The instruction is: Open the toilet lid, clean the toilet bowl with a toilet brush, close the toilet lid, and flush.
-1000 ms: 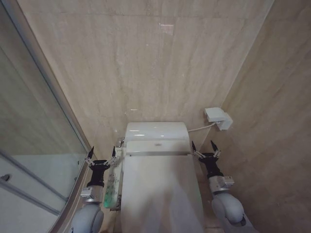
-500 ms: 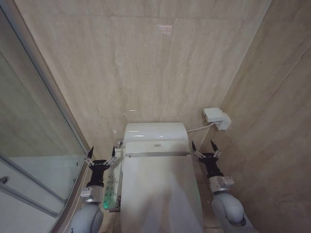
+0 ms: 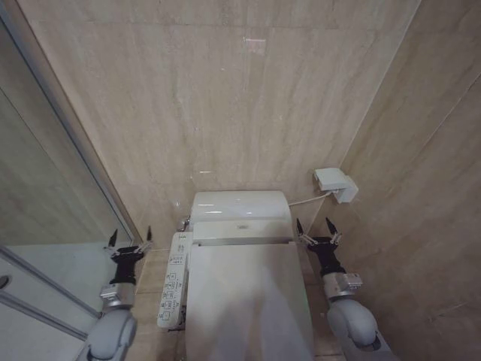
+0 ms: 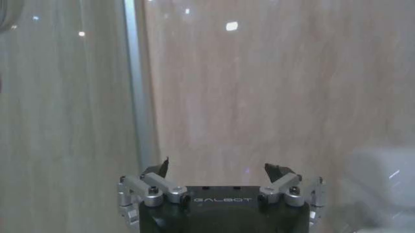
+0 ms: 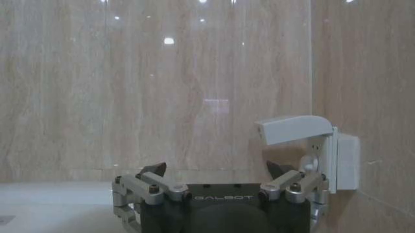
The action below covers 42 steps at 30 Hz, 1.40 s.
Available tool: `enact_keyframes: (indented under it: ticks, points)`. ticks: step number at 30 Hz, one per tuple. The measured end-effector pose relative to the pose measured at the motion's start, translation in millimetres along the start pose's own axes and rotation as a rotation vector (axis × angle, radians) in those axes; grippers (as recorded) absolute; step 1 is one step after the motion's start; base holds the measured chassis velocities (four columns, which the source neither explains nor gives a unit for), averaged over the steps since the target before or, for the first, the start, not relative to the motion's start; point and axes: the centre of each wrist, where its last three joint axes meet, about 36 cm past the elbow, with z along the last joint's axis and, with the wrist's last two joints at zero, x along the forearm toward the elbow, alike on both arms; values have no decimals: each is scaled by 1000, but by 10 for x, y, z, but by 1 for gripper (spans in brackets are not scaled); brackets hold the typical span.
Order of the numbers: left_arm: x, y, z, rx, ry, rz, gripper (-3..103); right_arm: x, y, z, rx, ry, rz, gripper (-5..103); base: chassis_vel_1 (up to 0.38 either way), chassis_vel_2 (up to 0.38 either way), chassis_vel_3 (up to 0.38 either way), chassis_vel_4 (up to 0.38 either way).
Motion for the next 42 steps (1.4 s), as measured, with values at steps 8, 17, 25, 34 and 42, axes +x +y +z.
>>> enact_keyframes:
  ticks: [8, 17, 25, 34, 42]
  points:
    - [-332, 339, 305, -75, 29, 57, 93, 0, 0, 0, 0, 0, 0, 100, 0, 0, 0, 0]
    - [-789, 406, 535, -185, -30, 263, 100, 0, 0, 0, 0, 0, 0, 100, 0, 0, 0, 0]
    - [-998, 384, 557, -253, -62, 353, 97, 0, 0, 0, 0, 0, 0, 100, 0, 0, 0, 0]
    - [-1096, 498, 615, -347, -108, 468, 71, 0, 0, 0, 0, 0, 0, 100, 0, 0, 0, 0]
    - [-1114, 538, 618, -412, -158, 589, 43, 0, 0, 0, 0, 0, 0, 100, 0, 0, 0, 0]
